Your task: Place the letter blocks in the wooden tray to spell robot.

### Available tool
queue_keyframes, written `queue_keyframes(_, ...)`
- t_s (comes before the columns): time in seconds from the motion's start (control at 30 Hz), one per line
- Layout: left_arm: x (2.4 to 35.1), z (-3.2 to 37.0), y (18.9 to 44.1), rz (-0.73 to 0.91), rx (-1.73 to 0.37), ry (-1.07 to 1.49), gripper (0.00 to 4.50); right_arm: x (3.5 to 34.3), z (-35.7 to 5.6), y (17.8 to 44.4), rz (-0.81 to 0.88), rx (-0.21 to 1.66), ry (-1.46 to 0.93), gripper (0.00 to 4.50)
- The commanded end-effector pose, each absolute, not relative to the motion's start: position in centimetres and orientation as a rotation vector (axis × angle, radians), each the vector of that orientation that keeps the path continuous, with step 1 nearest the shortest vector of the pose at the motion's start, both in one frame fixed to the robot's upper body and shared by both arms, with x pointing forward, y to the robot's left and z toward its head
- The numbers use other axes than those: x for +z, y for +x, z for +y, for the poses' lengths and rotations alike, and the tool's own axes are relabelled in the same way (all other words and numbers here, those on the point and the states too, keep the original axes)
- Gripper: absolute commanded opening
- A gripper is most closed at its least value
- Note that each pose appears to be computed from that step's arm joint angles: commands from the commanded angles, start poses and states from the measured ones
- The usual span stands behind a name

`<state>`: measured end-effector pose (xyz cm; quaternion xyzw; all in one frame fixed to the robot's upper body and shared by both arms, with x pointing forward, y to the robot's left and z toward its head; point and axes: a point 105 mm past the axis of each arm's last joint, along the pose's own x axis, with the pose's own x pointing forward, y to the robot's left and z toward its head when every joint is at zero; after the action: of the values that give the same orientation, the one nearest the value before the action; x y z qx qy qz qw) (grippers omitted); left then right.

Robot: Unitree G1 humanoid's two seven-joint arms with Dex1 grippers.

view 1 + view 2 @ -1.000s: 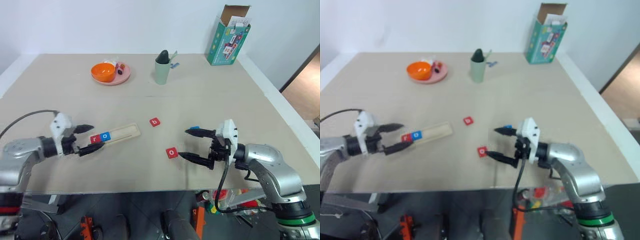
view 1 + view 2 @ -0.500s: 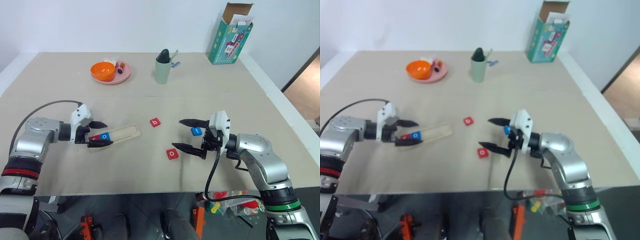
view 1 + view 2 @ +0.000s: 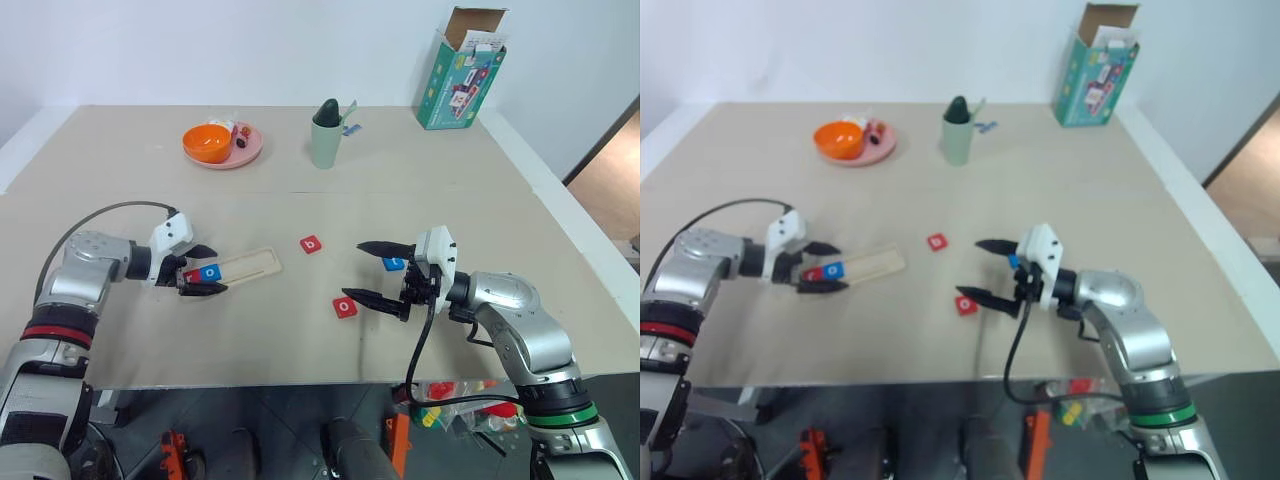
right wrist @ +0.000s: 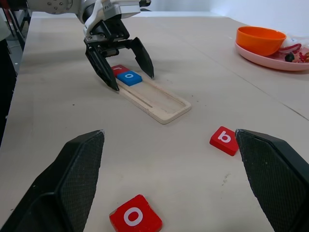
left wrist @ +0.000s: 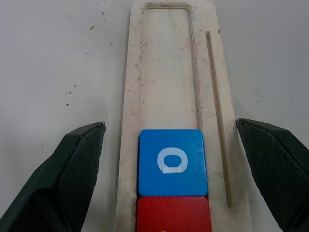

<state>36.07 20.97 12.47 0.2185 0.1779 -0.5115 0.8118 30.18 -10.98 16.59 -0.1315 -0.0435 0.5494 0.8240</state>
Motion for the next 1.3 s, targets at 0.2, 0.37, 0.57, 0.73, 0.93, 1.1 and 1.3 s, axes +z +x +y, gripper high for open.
queue_keyframes(0.2, 12.8, 20.9, 36.5, 0.373, -1.089, 0.493, 4.50, 17.4, -10.7, 29.8, -0.140, 1.178, -0.302, 4.48)
queue_keyframes(0.37, 12.2, 21.2, 36.6, 0.406, -1.089, 0.473, 4.50, 17.4, -10.7, 29.8, -0.140, 1.178, -0.299, 4.48)
queue_keyframes(0.57, 11.9, 21.6, 36.7, 0.423, -1.094, 0.489, 4.50, 17.3, -10.6, 29.7, -0.139, 1.175, -0.298, 4.48)
queue_keyframes(0.73, 11.6, 21.6, 36.6, 0.437, -1.106, 0.496, 3.22, 17.1, -10.7, 29.7, -0.135, 1.172, -0.298, 4.50)
queue_keyframes(0.93, 11.7, 21.5, 36.5, 0.421, -1.111, 0.515, 3.20, 17.0, -10.8, 29.7, -0.131, 1.170, -0.301, 4.50)
queue_keyframes(1.1, 12.6, 20.1, 36.4, 0.376, -1.178, 0.578, 3.20, 17.0, -10.8, 29.9, -0.133, 1.168, -0.301, 4.50)
queue_keyframes(1.3, 13.9, 16.6, 36.2, 0.319, -1.296, 0.648, 3.20, 17.0, -10.9, 29.9, -0.132, 1.169, -0.298, 4.50)
